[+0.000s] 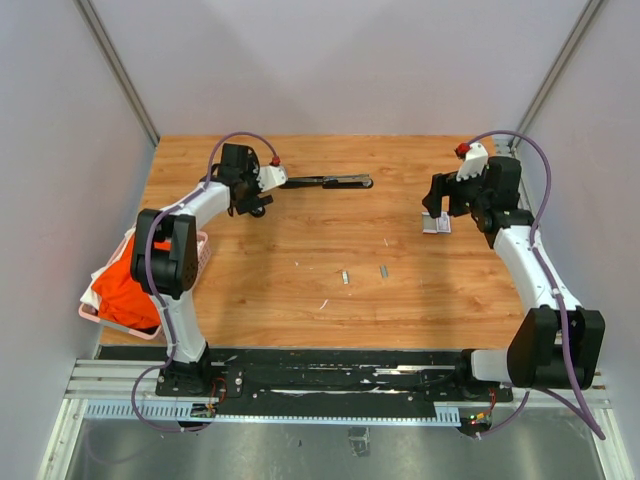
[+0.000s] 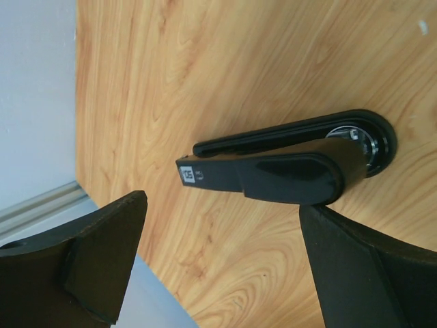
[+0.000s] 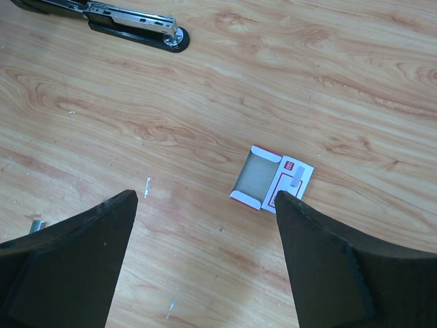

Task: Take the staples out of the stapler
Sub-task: Pick up the stapler from the center of the board.

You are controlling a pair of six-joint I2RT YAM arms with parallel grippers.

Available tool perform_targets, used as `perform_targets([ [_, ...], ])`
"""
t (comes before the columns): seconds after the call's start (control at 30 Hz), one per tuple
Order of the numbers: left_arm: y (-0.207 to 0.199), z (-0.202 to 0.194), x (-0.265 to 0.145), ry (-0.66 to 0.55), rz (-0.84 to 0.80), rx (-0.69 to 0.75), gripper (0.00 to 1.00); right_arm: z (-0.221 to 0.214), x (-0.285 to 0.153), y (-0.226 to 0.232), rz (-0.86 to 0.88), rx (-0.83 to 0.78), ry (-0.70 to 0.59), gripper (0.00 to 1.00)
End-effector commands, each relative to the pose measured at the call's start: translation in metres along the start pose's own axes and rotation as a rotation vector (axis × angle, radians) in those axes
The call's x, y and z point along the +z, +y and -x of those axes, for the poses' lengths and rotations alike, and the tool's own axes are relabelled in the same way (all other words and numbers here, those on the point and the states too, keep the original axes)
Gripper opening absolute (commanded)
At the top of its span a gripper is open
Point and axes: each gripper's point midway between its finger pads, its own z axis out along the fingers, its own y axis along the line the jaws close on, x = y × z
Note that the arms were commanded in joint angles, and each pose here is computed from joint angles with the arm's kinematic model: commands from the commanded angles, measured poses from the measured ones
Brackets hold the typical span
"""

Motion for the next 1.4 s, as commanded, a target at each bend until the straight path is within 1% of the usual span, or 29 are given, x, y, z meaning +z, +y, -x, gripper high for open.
perform_targets([
  [0.0,-0.001,0.022,-0.003,-0.054,-0.022,-0.013,0.98,-0.002,0.001,-0.004,0.001,0.010,-0.001,0.84],
  [0.07,-0.006,0.021,-0.002,-0.054,-0.050,0.006,1.00,-0.003,0.001,-0.005,-0.002,0.008,0.000,0.84],
  [0.1,-0.008,0.021,-0.001,-0.055,-0.067,0.020,0.98,-0.002,0.001,-0.005,-0.004,0.007,-0.001,0.84],
  [0.23,-0.029,0.016,0.001,-0.044,-0.173,0.089,0.82,-0.003,0.001,-0.005,-0.004,0.006,0.003,0.84],
  [0.33,-0.037,0.017,0.002,-0.047,-0.230,0.125,0.71,-0.005,0.002,-0.005,-0.004,0.006,0.007,0.84],
  [0.43,-0.041,0.017,0.005,-0.048,-0.261,0.140,0.70,-0.004,0.001,-0.006,-0.007,0.004,0.005,0.84],
  [0.63,-0.042,0.018,0.011,-0.048,-0.268,0.174,0.70,-0.005,0.002,-0.006,-0.008,0.006,0.009,0.84],
  [0.7,-0.044,0.018,0.013,-0.050,-0.279,0.184,0.65,-0.006,0.003,-0.007,-0.009,0.006,0.012,0.84],
  [0.77,-0.048,0.019,0.014,-0.051,-0.299,0.194,0.63,-0.006,0.003,-0.007,-0.011,0.005,0.012,0.84],
  [0.97,-0.057,0.024,0.015,-0.067,-0.352,0.203,0.48,-0.008,0.004,-0.008,-0.012,0.007,0.019,0.83],
  [1.13,-0.061,0.033,0.014,-0.073,-0.367,0.204,0.47,-0.009,0.005,-0.008,-0.011,0.008,0.023,0.83],
  [1.2,-0.066,0.040,0.011,-0.080,-0.385,0.199,0.44,-0.009,0.006,-0.009,-0.011,0.008,0.022,0.83],
  [1.23,-0.070,0.043,0.010,-0.083,-0.397,0.199,0.40,-0.009,0.006,-0.009,-0.011,0.008,0.023,0.83],
  [1.37,-0.083,0.058,0.004,-0.090,-0.421,0.190,0.39,-0.009,0.006,-0.008,-0.007,0.008,0.022,0.83],
])
